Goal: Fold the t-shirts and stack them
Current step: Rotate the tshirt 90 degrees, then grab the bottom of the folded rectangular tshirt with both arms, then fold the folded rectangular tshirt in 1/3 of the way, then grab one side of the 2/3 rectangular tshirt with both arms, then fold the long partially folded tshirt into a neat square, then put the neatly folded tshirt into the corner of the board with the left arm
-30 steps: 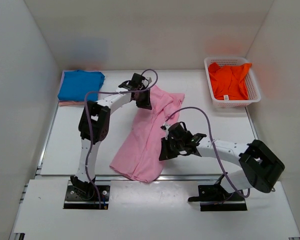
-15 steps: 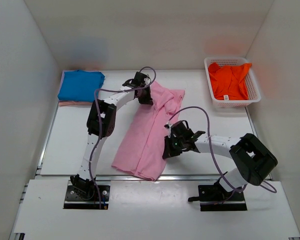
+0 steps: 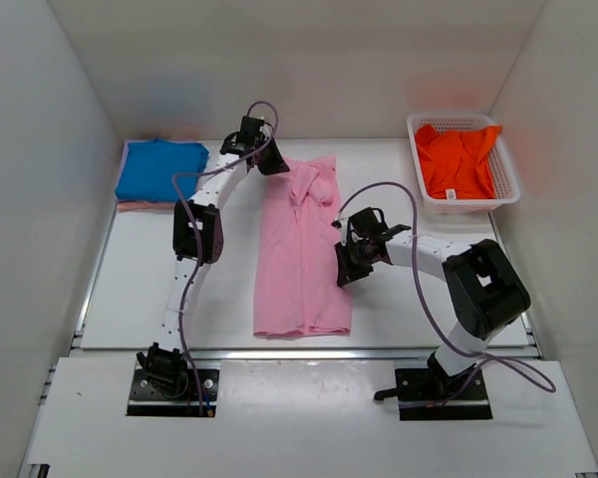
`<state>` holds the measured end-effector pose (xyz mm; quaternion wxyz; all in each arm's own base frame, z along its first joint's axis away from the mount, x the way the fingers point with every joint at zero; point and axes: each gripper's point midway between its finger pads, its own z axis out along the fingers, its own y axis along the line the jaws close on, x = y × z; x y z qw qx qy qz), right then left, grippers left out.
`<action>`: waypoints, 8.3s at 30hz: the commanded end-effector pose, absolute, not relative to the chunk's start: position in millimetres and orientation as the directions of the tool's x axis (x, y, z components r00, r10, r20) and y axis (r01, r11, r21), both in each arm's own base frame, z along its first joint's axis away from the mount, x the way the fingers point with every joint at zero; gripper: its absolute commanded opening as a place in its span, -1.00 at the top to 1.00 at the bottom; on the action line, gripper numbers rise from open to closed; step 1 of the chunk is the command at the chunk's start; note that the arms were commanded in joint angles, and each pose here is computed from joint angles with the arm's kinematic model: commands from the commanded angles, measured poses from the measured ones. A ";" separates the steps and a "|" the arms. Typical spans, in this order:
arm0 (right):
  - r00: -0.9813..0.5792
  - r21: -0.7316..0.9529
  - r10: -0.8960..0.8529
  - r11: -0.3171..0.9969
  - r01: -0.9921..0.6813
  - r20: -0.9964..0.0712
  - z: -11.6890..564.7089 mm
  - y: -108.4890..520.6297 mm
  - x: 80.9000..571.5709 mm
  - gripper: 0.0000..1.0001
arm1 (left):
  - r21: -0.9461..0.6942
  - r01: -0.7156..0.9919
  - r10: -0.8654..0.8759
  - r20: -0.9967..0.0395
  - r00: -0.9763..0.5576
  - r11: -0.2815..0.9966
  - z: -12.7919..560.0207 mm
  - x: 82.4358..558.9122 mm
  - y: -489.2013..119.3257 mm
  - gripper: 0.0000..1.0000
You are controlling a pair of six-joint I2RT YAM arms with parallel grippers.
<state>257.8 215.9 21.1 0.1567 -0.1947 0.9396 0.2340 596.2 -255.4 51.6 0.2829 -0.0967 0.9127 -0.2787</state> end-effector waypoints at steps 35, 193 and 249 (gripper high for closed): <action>-0.955 0.675 0.117 0.731 -0.104 -0.273 36.6 213.6 140.1 -0.22 | -0.579 -0.040 -0.315 -0.383 -0.868 0.815 33.6 170.7 -165.7 -0.07; -0.795 0.605 0.195 0.756 -0.252 -0.574 164.8 151.9 433.1 0.12 | -0.397 0.020 -0.220 -0.549 -0.806 0.918 53.7 505.4 -174.0 -0.71; -0.824 0.751 0.221 0.577 -0.320 -0.522 200.6 195.2 346.6 0.43 | 0.096 -0.264 -0.059 -0.851 -0.522 0.960 268.5 587.4 39.3 1.00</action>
